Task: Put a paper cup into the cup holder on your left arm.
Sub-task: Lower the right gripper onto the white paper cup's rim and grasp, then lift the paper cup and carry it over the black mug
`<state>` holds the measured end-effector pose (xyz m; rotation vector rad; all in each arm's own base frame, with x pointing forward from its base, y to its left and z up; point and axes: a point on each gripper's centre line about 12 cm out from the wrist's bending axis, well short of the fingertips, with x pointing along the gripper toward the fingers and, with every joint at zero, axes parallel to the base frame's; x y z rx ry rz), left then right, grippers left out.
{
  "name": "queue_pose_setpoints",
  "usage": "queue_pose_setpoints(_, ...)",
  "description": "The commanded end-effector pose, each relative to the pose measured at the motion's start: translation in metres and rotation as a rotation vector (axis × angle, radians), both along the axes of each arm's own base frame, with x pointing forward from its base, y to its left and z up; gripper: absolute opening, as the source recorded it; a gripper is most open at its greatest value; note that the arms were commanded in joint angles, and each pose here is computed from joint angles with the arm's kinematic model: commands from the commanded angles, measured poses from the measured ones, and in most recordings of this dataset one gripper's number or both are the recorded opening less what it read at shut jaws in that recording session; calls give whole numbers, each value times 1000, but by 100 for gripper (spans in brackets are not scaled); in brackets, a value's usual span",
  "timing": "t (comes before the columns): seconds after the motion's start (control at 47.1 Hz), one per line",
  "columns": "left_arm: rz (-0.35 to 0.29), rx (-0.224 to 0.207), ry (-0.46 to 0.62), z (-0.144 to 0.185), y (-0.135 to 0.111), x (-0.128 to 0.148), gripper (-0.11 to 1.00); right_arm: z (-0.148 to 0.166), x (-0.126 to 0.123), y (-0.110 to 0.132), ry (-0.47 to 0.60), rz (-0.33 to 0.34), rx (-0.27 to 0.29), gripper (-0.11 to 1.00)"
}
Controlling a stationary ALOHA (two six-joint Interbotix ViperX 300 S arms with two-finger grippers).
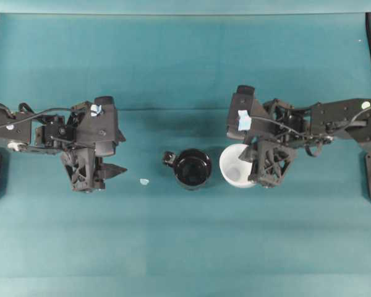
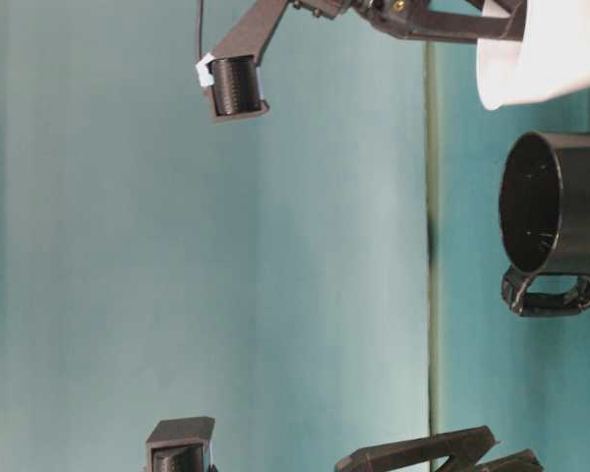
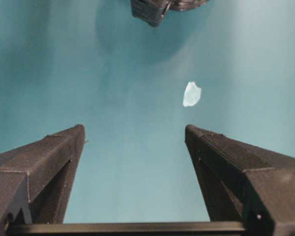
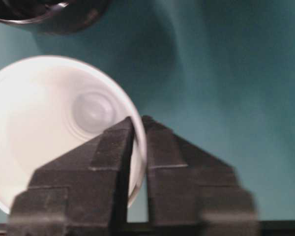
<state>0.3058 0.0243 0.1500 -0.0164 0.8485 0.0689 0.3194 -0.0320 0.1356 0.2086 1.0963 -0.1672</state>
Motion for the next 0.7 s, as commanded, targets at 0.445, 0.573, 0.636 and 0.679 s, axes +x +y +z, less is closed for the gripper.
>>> queue_pose_setpoints(0.445,0,2,-28,6,0,3,88,35,9,1,-29,-102,74,-6)
queue_pose_setpoints(0.573,0,2,-28,6,0,3,88,59,9,3,-27,-148,107,-6)
queue_pose_setpoints(0.636,0,2,-28,6,0,3,88,74,11,3,-38,-161,117,-6)
queue_pose_setpoints(0.679,0,2,-29,7,0,3,88,83,12,3,-40,-171,125,-6)
